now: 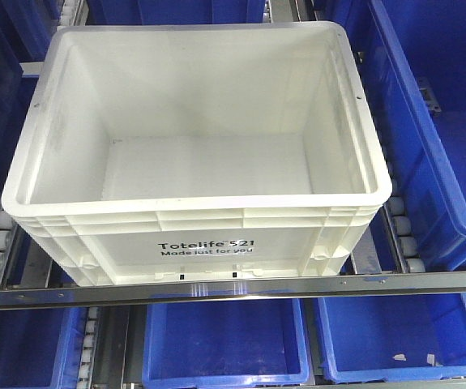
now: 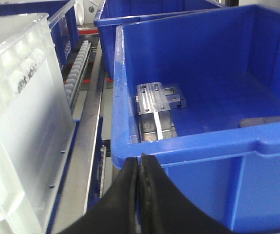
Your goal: Move bin from left to right shelf
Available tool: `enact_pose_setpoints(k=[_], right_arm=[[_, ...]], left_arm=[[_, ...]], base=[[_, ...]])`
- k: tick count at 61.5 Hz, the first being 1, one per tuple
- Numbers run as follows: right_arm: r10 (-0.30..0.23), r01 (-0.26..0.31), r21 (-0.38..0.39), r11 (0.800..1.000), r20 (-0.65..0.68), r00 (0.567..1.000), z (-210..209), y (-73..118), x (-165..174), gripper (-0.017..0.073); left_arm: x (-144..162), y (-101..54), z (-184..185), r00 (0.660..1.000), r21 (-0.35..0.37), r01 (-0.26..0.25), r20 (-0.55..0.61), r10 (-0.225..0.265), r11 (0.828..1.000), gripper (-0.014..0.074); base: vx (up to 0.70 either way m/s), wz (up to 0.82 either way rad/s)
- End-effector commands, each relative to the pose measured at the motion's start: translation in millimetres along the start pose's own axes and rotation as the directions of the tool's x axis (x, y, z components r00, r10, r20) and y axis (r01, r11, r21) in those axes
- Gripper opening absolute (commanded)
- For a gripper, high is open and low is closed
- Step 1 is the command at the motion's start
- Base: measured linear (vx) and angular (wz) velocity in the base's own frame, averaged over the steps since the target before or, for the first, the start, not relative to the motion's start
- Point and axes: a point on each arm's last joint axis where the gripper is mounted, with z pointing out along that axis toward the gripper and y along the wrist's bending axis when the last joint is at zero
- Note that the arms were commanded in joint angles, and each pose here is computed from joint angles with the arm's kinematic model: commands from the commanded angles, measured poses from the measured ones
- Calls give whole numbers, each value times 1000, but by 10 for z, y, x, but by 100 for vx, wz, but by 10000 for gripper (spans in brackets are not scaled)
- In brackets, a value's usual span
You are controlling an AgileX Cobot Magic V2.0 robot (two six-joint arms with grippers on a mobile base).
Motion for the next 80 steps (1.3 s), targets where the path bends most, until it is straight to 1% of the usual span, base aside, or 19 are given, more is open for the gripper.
enact_pose_setpoints(k=[1, 4, 10, 12, 16, 20, 24, 25, 37, 80], right_arm=[[-93, 93, 8, 996, 83, 992, -4, 1, -27, -8], [-112, 112, 9, 994, 85, 990, -5, 2, -28, -8], [-110, 110, 8, 994, 86, 990, -5, 2, -29, -8], [-110, 110, 1, 994, 86, 990, -5, 7, -29, -8], [-132, 135, -31, 990, 91, 987, -5, 25, -29, -8], [-140, 145, -54, 988, 94, 986, -6, 39, -29, -8], [-136, 142, -52, 989, 94, 986, -6, 38, -30, -8], [-127, 133, -50, 990, 98, 987, -6, 37, -34, -8], [-92, 101, -52, 994, 158, 983, -13, 42, -90, -8], [-92, 101, -52, 993, 152, 984, -11, 42, -88, -8]], left_arm=[[-139, -3, -21, 994, 2, 2, 109, -2, 1000, -8], [-139, -3, -21, 994, 2, 2, 109, -2, 1000, -8], [-139, -3, -21, 994, 2, 2, 109, -2, 1000, -8], [-139, -3, -21, 994, 2, 2, 109, -2, 1000, -8], [-139, -3, -21, 994, 2, 2, 109, -2, 1000, -8], [-139, -3, -21, 994, 2, 2, 109, -2, 1000, -8], [-139, -3, -21, 994, 2, 2, 109, -2, 1000, -8], [-139, -3, -21, 994, 2, 2, 109, -2, 1000, -8], [-139, -3, -21, 994, 2, 2, 109, -2, 1000, -8], [-139, -3, -21, 994, 2, 2, 109, -2, 1000, -8]], base=[[0, 0], [0, 0], [0, 0], [0, 0], [0, 0], [0, 0], [0, 0], [0, 0], [0, 0], [0, 0]])
